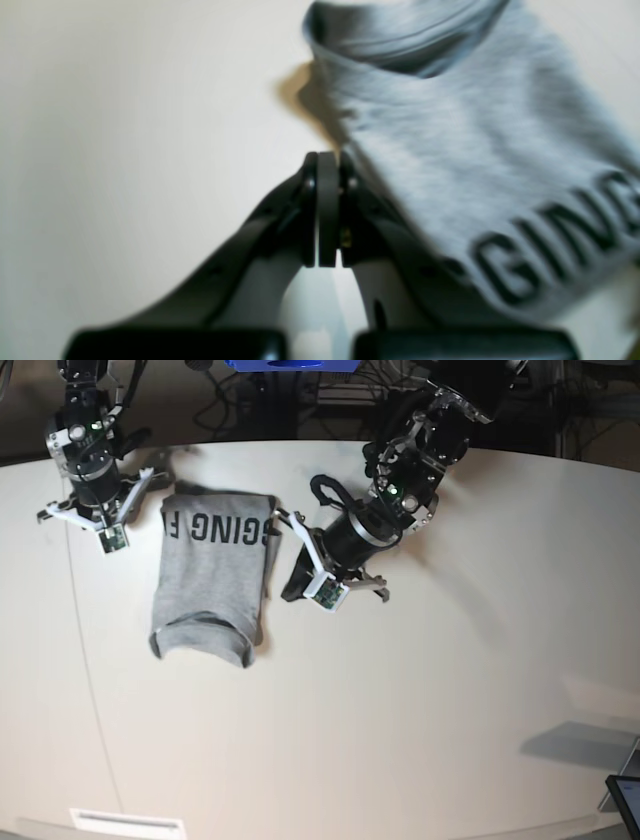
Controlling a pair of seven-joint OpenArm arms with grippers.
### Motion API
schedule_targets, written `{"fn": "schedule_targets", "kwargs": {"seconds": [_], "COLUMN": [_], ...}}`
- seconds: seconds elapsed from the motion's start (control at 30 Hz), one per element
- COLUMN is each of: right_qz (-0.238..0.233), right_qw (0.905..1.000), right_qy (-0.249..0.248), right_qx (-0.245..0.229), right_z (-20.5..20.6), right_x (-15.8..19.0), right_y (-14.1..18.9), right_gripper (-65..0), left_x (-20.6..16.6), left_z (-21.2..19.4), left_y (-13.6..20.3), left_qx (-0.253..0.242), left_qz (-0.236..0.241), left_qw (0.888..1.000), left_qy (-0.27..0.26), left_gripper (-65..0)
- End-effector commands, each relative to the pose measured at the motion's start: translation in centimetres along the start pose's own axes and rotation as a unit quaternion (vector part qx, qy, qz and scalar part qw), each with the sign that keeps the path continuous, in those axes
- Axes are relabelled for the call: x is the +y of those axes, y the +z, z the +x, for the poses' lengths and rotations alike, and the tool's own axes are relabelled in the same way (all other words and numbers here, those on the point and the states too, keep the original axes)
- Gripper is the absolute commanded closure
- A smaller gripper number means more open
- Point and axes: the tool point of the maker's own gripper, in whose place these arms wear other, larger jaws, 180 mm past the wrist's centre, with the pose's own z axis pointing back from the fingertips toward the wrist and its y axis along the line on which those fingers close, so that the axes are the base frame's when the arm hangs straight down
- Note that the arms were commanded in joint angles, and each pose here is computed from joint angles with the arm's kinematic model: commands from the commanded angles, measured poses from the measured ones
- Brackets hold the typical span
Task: Fold the T-shirt properly
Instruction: 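Smooth the folded shirt's edges with both grippers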
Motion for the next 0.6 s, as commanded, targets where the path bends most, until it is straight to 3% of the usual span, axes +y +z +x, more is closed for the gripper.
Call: {"fn": "schedule_targets", "kwargs": {"seconds": [0.0, 0.37, 0.57], "right_qz": [-0.007, 0.013, 0.029], "right_qw": [0.9998, 0.9998, 0.9994], "right_qy": [0.000, -0.011, -0.011], "right_qx": [-0.017, 0.011, 0.015], "right_z": [0.9, 0.2, 0.3], "right_x": [-0.5, 1.5, 2.8], "right_y": [0.2, 0.1, 0.0], "right_gripper": [0.0, 0.0, 0.0], "left_x": [0.3, -3.2, -2.8], "left_z": [0.7, -4.2, -7.2], "left_y": [0.4, 0.6, 0.5], "left_qx": [-0.011, 0.044, 0.079], "left_qz": [0.004, -0.015, 0.015], "left_qw": [1.000, 0.998, 0.993], "left_qy": [-0.004, 0.051, 0.081], "left_gripper": [0.0, 0.0, 0.0]}}
